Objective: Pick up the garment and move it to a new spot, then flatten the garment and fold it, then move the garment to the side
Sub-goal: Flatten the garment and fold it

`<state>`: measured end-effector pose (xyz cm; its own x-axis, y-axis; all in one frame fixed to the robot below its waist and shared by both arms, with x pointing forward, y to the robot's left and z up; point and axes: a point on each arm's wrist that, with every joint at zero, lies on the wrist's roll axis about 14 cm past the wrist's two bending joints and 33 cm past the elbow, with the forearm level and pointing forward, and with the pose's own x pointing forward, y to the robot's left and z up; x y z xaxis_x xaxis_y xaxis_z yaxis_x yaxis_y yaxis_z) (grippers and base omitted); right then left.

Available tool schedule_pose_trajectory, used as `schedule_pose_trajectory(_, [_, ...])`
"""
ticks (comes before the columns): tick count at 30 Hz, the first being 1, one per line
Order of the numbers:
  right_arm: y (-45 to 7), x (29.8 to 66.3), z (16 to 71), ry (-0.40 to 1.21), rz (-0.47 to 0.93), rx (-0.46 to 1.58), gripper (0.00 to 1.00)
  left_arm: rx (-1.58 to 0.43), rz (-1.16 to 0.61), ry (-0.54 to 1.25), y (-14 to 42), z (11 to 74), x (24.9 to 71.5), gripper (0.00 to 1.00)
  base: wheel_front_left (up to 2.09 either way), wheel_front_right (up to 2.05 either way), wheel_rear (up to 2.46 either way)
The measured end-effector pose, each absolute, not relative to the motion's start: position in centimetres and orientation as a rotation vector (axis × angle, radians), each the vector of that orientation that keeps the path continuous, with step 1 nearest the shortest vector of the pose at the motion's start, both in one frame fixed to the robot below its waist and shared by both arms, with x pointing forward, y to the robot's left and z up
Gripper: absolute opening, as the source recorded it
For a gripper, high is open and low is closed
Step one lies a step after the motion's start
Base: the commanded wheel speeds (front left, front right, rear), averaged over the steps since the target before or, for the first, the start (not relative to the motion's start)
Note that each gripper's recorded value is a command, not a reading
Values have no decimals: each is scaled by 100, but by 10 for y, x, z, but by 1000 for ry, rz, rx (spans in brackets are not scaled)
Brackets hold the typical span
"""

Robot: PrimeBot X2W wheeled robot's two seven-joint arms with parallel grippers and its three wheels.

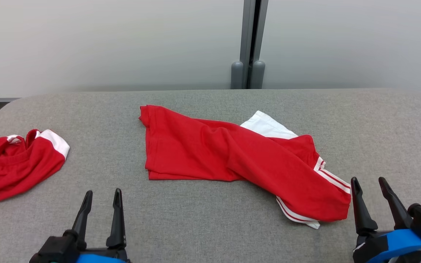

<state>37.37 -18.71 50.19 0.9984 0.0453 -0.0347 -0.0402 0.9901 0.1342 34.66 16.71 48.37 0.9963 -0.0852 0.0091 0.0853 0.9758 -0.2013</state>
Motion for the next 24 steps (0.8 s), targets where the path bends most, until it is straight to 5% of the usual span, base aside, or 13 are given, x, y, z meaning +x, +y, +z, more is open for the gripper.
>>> schedule_pose_trajectory(15, [-186,370,486,114,45,137,100,-170,-74,2,169,482,331,100,0,0,0])
schedule_pose_trajectory(24, [-177,435,505,254,73,114,100,-174,-88,5,164,482,339,100,0,0,0])
